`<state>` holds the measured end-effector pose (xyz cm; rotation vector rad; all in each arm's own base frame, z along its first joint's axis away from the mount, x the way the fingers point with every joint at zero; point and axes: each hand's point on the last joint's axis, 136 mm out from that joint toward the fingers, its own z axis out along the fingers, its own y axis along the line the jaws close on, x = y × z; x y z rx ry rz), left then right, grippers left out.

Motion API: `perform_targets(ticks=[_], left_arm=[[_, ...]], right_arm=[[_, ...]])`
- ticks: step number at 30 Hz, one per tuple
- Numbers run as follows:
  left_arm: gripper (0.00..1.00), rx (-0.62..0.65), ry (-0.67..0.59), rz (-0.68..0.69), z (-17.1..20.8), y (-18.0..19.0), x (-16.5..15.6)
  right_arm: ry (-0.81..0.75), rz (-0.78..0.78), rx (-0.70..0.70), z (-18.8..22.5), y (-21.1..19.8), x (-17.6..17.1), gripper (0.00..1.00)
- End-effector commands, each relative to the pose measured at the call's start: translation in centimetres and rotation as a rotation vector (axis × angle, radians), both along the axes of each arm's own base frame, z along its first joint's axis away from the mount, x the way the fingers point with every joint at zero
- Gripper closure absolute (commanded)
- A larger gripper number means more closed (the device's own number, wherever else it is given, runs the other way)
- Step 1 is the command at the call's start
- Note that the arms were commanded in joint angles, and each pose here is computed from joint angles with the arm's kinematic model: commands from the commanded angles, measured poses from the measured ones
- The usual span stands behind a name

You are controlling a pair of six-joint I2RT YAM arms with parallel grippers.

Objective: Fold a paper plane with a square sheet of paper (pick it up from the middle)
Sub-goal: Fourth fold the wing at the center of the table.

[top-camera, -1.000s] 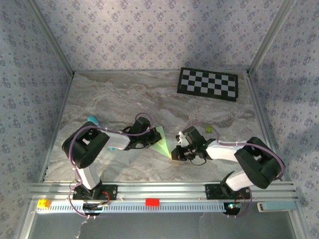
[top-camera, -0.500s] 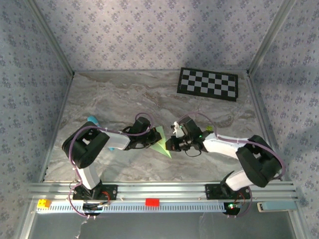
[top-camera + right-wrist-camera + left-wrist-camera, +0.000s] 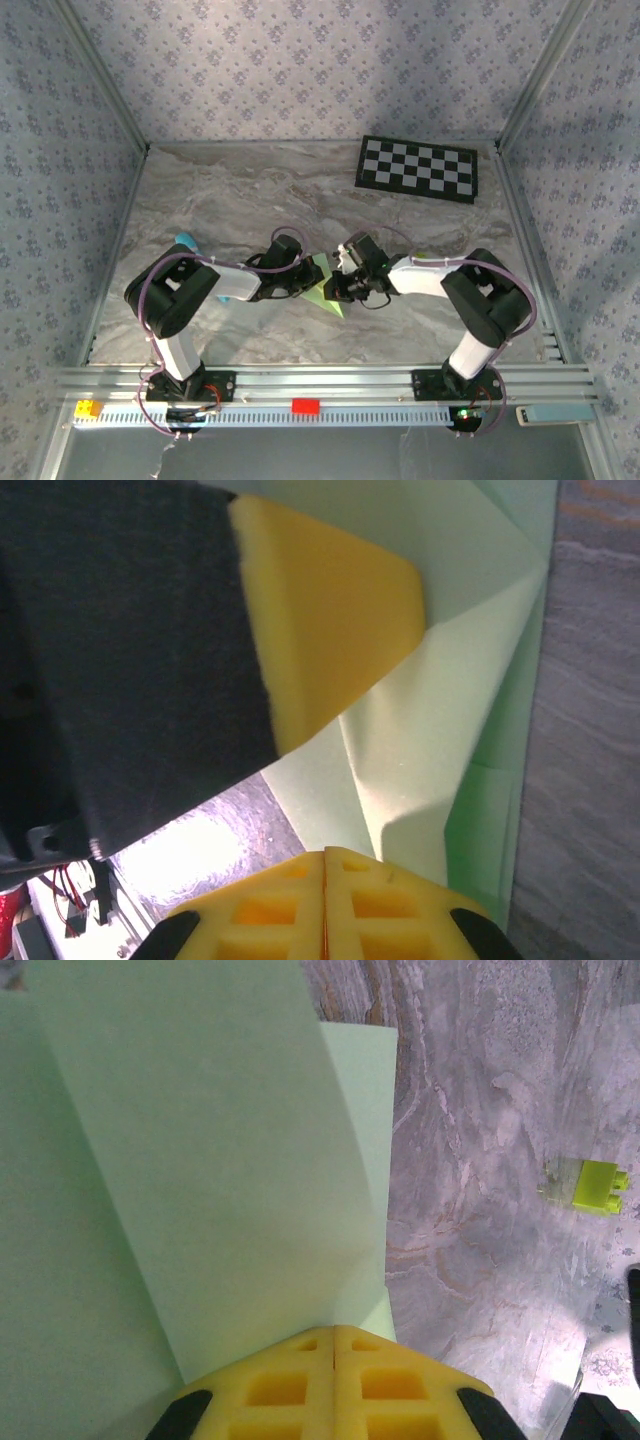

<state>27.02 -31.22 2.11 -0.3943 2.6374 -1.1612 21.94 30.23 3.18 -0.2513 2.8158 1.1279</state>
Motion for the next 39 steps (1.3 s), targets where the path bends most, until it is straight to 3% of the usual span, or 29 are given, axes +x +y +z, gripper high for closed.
perform_targets(ticks=[1,13,24,39], left_arm=[[0.99,0.110,0.060,0.012,-3.0,2.1,-1.2],[0.99,0.105,0.033,-0.008,-2.1,1.7,-0.5],[0.92,0.072,-0.085,-0.071,3.2,0.6,0.4],[0.94,0.053,-0.039,-0.164,1.2,-1.7,-1.1]], right_arm=[[0.029,-0.029,-0.049,-1.1,-0.8,0.0,0.92],[0.126,-0.097,-0.038,-3.9,-2.8,-1.9,0.93],[0.139,-0.134,-0.046,-4.4,-3.6,-1.9,0.97],[0.150,-0.147,-0.062,-4.9,-4.0,-2.0,0.99]])
